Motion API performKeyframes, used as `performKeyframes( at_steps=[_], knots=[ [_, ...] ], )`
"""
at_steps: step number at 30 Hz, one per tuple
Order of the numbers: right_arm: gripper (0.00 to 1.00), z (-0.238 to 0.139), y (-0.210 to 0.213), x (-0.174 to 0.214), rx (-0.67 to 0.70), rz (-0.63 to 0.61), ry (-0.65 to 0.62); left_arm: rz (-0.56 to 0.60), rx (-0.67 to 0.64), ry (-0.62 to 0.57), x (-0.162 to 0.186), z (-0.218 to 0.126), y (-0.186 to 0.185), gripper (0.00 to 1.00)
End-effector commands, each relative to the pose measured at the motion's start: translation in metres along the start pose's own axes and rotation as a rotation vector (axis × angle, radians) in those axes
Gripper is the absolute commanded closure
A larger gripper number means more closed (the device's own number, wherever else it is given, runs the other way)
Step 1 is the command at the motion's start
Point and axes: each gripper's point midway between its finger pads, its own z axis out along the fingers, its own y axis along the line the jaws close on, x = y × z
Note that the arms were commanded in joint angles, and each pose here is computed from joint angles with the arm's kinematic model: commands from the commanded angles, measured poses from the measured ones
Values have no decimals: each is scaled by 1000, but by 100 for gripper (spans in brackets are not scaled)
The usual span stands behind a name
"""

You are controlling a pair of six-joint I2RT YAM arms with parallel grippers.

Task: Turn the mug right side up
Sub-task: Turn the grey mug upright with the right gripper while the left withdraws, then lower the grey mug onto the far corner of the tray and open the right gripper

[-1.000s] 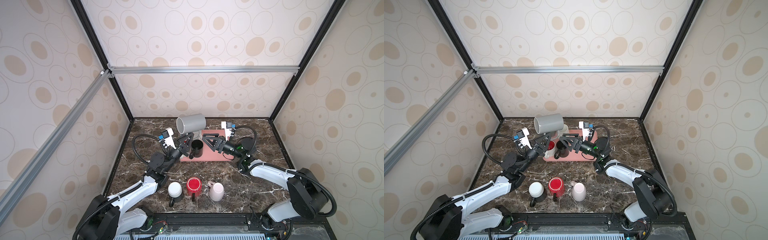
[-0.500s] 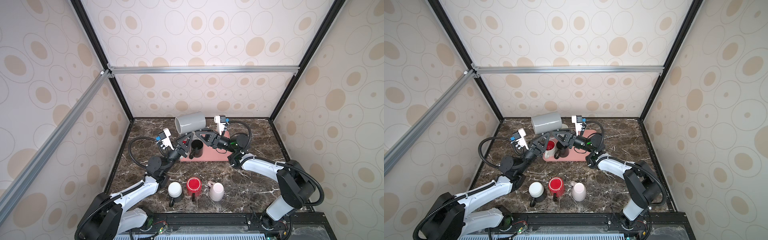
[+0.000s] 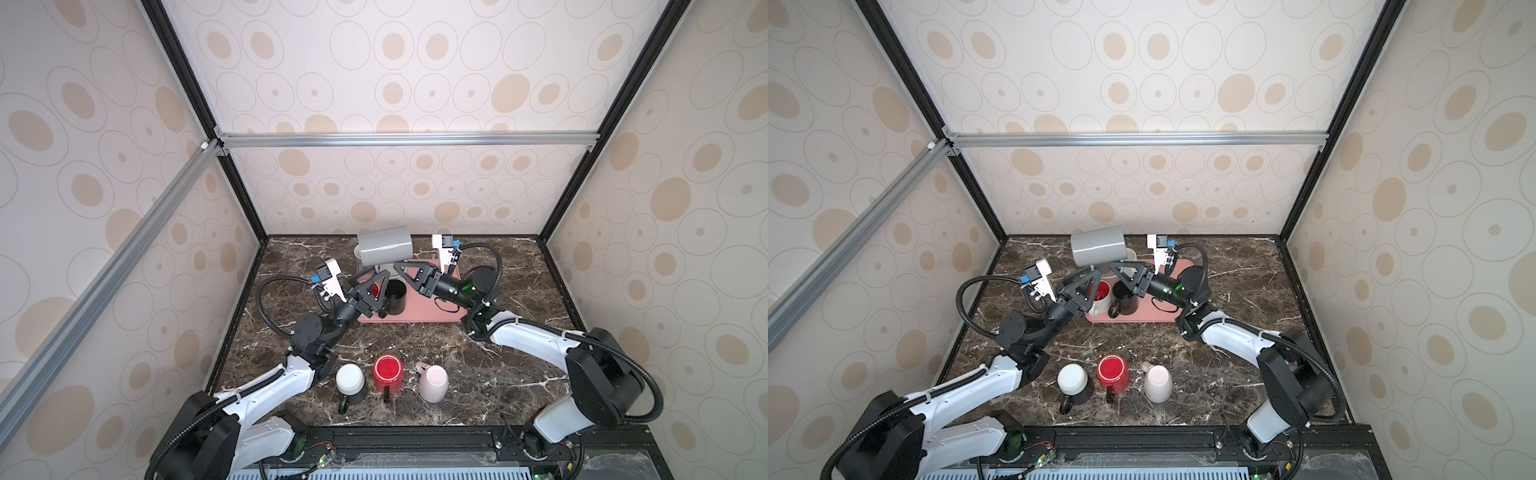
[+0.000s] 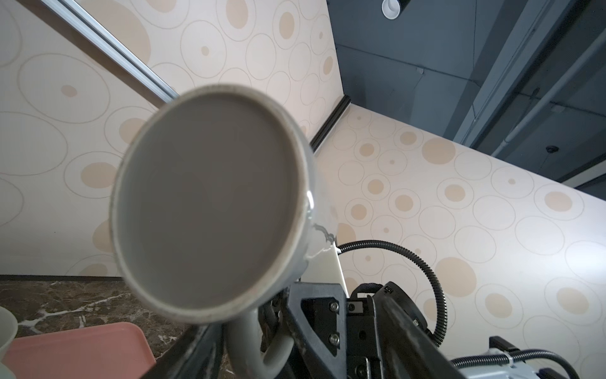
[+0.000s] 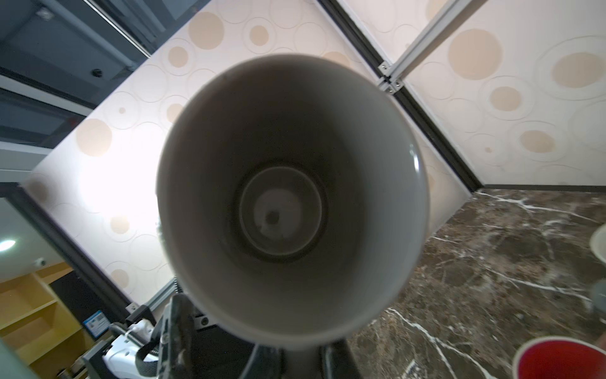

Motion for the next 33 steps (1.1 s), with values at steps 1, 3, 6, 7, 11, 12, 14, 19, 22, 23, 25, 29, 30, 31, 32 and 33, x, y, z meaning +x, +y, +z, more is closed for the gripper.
performKeyframes(
  at_steps=[1, 3, 6, 7, 11, 12, 14, 19, 22, 23, 25, 29, 30, 31, 32, 33],
  knots=[
    [100, -22, -8, -21, 116, -69, -51, 70, 10, -104, -32, -8, -18, 9],
    [100, -35, -20, -25, 202, -85, -39, 97, -24, -113, -36, -14, -17, 1],
    [100, -52, -37, -27, 360, -137, 15, 143, -87, -112, -40, -24, -12, 1],
    [100, -57, -41, -29, 419, -171, 39, 155, -105, -113, -41, -27, -11, 1],
    [100, -82, -77, -32, 718, -273, 175, 203, -178, -100, -43, -39, -3, 1],
    [100, -85, -84, -35, 773, -298, 204, 214, -197, -95, -43, -41, -1, 1],
    [100, -94, -108, -34, 897, -325, 292, 234, -227, -86, -43, -46, 2, 1],
    [100, -99, -164, -34, 1092, -401, 441, 269, -276, -84, -45, -58, 6, 1],
    [100, -97, -194, -34, 1169, -437, 514, 281, -296, -81, -46, -62, 8, 1],
    [100, -95, -201, -33, 1179, -442, 532, 284, -301, -78, -46, -63, 8, 1],
    [100, -93, -220, -31, 1214, -450, 562, 289, -315, -72, -45, -65, 11, 1],
    [100, -86, -247, -27, 1236, -467, 593, 298, -330, -70, -45, -67, 13, 1],
    [100, -83, -253, -26, 1239, -471, 600, 299, -332, -70, -45, -68, 13, 1],
    [100, -81, -260, -24, 1244, -474, 609, 299, -334, -70, -45, -68, 14, 1],
    [100, -82, -266, -22, 1252, -474, 620, 300, -334, -68, -44, -68, 14, 1],
    [100, -80, -272, -20, 1256, -475, 630, 302, -337, -65, -44, -67, 15, 0]
  ],
)
